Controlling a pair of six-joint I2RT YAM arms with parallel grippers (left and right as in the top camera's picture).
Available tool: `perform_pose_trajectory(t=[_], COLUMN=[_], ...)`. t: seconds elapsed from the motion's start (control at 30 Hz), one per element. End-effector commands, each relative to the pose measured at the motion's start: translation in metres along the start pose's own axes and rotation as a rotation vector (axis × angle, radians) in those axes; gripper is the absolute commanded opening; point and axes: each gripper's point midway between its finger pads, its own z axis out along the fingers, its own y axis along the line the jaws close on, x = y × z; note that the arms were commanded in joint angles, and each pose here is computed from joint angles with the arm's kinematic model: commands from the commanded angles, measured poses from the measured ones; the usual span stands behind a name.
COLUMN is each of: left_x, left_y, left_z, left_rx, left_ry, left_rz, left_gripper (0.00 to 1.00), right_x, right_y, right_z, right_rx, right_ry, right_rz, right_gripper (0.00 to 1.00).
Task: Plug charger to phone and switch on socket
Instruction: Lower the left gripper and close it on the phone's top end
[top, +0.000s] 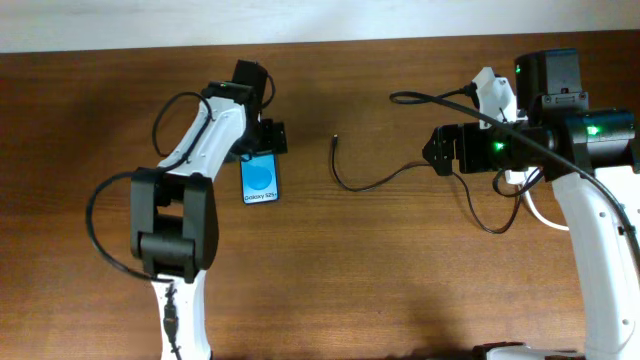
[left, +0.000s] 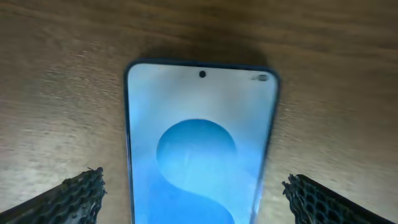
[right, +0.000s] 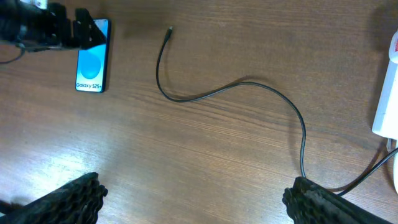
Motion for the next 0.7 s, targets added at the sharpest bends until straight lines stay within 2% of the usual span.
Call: perform_pose_trajectory(t=[0.0, 0.33, 0.47, 0.67], left_x=[0.004, 0.012, 0.016, 0.026], left_y=[0.007, 0.002, -0.006, -0.01], left_z=[0.017, 0.038, 0.039, 0.038], left_rx=[-0.042, -0.024, 0.02, 0.048], left_ry=[0.029, 0.077, 0.097, 0.144], left_rz=[0.018, -0.002, -0.029, -0.032], left_gripper=[0.99, 0.99, 0.85, 0.83], right_x=[-0.004, -0.004, -0.004, -0.004], right_y=[0.002, 0.002, 0.002, 0.002], right_z=[-0.005, -0.005, -0.004, -0.004], right_rx=[-0.008, -0.007, -0.007, -0.007], right_ry=[-0.018, -0.017, -0.016, -0.016], right_rz=[-0.002, -0.002, -0.002, -0.001], right_gripper=[0.98, 0.98, 0.98, 0.98])
